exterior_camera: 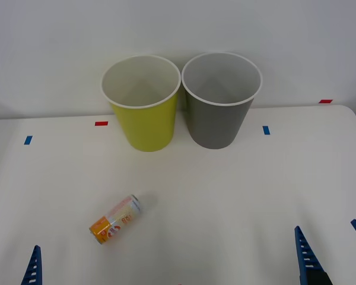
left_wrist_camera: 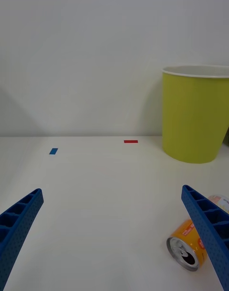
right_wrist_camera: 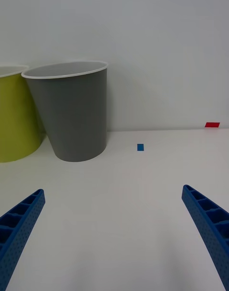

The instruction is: Put cans in the gray bin and PET bottles in the light green bin.

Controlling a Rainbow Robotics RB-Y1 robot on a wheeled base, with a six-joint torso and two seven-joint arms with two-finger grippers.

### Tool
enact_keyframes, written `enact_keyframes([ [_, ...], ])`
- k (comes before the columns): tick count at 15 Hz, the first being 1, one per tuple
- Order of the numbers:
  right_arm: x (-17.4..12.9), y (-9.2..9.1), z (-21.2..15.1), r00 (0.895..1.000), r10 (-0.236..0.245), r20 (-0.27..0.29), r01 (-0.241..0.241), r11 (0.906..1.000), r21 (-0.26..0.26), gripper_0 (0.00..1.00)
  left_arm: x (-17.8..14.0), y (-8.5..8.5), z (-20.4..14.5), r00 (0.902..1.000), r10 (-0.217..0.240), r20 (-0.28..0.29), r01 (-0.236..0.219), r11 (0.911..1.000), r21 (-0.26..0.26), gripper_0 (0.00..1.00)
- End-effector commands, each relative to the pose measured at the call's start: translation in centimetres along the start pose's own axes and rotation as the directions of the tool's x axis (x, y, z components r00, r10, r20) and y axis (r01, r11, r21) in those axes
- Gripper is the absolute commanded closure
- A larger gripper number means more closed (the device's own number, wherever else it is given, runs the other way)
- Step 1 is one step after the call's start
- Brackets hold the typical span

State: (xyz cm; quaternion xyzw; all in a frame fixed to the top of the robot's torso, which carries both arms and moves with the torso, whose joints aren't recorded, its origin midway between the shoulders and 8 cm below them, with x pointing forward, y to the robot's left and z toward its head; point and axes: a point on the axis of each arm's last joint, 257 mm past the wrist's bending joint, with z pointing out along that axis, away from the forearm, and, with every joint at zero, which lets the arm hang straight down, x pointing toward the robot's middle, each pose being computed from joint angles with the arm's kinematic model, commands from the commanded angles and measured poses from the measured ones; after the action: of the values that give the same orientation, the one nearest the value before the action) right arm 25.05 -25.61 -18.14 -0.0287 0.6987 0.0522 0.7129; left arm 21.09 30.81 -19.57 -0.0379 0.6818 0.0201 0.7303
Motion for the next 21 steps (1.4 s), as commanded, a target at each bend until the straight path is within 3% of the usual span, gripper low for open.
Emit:
enact_keyframes([
  [1, 0.0, 0.0, 0.0, 1.0, 0.0, 0.0, 0.0, 1.0, 0.0, 0.0, 0.0, 0.0, 0.0, 1.0, 0.0, 0.0, 0.0, 1.0, 0.0, 0.0],
  [21, 0.0, 0.0, 0.0, 1.0, 0.0, 0.0, 0.0, 1.0, 0.0, 0.0, 0.0, 0.0, 0.0, 1.0, 0.0, 0.0, 0.0, 1.0, 0.0, 0.0],
])
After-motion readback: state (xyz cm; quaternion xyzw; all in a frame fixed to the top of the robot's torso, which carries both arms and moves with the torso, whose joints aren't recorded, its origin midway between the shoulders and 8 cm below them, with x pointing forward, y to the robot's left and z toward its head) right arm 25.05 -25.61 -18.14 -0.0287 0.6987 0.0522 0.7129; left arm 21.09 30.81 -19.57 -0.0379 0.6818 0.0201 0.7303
